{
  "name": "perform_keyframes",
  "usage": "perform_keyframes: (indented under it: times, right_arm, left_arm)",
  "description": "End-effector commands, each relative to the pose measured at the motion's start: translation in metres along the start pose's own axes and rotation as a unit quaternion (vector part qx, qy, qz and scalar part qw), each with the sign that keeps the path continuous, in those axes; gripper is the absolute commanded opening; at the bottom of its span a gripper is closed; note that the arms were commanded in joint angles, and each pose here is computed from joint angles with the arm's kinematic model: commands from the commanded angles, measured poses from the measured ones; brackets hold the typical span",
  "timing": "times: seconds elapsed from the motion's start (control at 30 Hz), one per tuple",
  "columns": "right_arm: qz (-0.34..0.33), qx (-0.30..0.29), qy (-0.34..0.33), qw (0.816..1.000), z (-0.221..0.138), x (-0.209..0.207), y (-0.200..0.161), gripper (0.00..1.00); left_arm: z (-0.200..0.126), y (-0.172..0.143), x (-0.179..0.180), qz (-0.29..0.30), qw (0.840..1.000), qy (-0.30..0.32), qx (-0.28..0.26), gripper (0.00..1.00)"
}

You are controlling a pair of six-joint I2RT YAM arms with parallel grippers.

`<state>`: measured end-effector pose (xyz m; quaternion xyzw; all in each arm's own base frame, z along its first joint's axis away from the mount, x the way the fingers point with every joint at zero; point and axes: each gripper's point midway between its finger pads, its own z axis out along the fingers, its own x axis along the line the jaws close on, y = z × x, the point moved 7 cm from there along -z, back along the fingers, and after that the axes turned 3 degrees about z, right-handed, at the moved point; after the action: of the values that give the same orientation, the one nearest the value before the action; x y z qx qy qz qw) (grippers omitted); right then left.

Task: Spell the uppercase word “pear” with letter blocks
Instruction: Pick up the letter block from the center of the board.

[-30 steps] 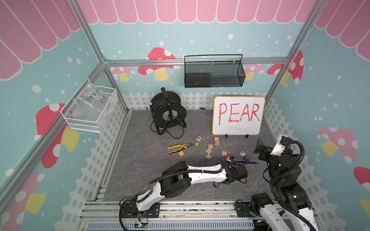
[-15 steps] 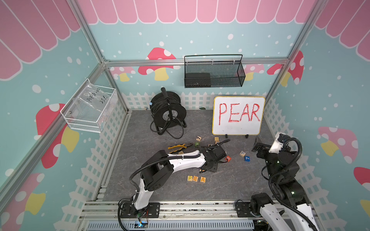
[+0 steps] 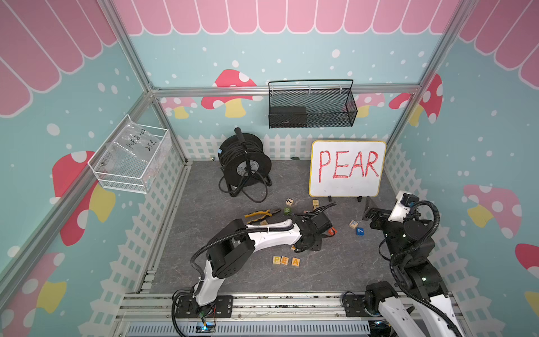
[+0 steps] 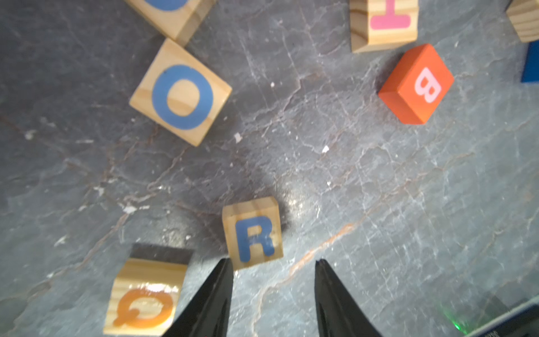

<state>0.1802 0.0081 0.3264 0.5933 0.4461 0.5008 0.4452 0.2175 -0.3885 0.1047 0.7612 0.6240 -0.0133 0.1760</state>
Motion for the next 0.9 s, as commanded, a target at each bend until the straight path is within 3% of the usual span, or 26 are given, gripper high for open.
perform_keyframes:
  times: [0.0,0.3,0.87]
  right_arm:
    - [0.002,-0.005,0.015,1.000,0.000,0.003,0.000,0.99]
    - [0.002,-0.002,0.018,1.000,0.001,0.004,-0.001,0.99]
    - [0.004,-0.002,0.016,1.000,0.001,0.004,-0.001,0.99]
  left_arm:
    - [0.009,0.005,0.002,-0.011,1.000,0.028,-0.009,0.49]
    - [0.016,0.004,0.005,0.010,0.997,0.078,-0.021,0.48]
    - [0.016,0.018,-0.006,0.008,0.996,0.079,-0.050,0.52]
